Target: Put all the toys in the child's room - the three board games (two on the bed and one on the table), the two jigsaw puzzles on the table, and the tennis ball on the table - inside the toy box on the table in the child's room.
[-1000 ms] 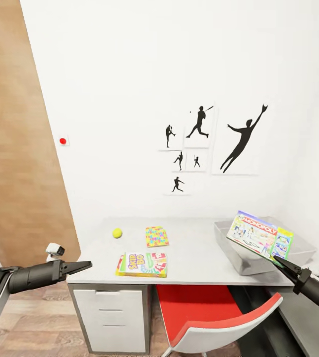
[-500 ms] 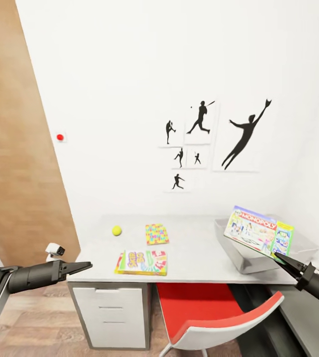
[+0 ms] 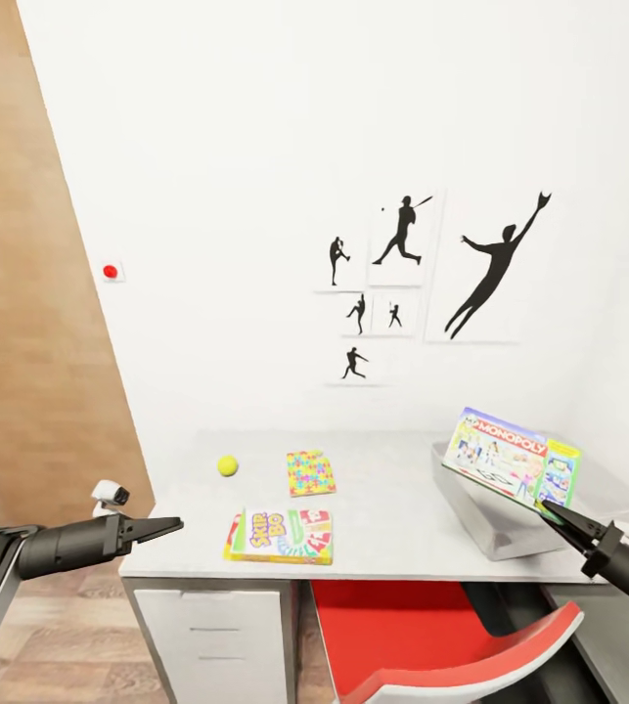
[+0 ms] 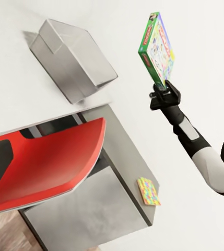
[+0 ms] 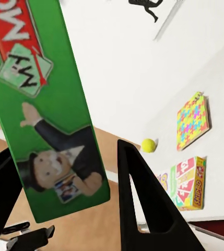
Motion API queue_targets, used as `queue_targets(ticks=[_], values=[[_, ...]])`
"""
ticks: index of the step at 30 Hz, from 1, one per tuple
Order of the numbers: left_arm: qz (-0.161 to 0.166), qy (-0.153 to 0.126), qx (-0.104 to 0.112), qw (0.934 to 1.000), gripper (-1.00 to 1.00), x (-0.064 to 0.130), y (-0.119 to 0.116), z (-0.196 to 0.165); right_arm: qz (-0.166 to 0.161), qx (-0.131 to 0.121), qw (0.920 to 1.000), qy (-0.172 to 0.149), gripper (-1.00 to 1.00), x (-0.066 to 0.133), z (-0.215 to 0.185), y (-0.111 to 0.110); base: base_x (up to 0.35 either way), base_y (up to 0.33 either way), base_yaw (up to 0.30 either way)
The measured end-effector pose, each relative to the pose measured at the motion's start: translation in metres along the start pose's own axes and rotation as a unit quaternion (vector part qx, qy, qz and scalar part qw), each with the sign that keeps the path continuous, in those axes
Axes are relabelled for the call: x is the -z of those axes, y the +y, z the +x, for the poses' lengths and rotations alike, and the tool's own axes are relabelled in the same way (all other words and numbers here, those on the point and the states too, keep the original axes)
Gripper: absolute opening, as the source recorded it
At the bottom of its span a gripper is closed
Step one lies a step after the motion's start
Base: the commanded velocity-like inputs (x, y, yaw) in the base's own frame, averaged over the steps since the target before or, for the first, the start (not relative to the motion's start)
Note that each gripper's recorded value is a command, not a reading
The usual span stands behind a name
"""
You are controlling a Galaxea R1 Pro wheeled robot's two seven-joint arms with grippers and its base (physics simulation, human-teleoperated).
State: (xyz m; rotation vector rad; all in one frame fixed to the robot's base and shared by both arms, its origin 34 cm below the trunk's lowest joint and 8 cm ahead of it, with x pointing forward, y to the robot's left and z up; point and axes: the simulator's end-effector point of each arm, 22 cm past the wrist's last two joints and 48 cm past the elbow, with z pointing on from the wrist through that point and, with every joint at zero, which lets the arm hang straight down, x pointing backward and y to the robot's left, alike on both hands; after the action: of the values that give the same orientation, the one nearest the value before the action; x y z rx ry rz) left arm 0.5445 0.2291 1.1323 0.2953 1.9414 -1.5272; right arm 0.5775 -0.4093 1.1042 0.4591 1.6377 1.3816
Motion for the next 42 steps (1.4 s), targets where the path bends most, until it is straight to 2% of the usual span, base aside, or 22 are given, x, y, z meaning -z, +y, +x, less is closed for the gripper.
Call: queue_targets(ticks=[8,19,27,35,42], values=[[-0.001,-0.002,0.000,1.0000,1.00,0.0016,0.0003,-0.0011,-0.017,0.002,0.9998,-0.001,-1.00,0.0020,-0.0025,0.0085,0.042,0.003,-0.014],[-0.001,-0.003,-0.001,1.0000,1.00,0.0024,0.0000,-0.0017,-0.019,0.003,0.9998,-0.001,-1.00,0.0029,-0.0029,0.0092,0.152,0.114,-0.241],[-0.001,-0.004,-0.001,1.0000,1.00,0.0027,0.0002,-0.0021,-0.020,0.004,0.9998,-0.003,-1.00,0.0024,-0.0026,0.0093,0.164,-0.121,-0.271],[-0.002,-0.004,-0.001,1.0000,1.00,0.0032,0.0007,-0.0021,-0.021,0.003,0.9998,-0.004,-1.00,0.0020,-0.0023,0.0089,0.039,-0.169,-0.127],[-0.002,-0.004,-0.001,1.0000,1.00,0.0033,0.0005,-0.0022,-0.022,0.004,0.9997,-0.005,-1.00,0.0021,-0.0021,0.0091,0.053,-0.004,-0.234]])
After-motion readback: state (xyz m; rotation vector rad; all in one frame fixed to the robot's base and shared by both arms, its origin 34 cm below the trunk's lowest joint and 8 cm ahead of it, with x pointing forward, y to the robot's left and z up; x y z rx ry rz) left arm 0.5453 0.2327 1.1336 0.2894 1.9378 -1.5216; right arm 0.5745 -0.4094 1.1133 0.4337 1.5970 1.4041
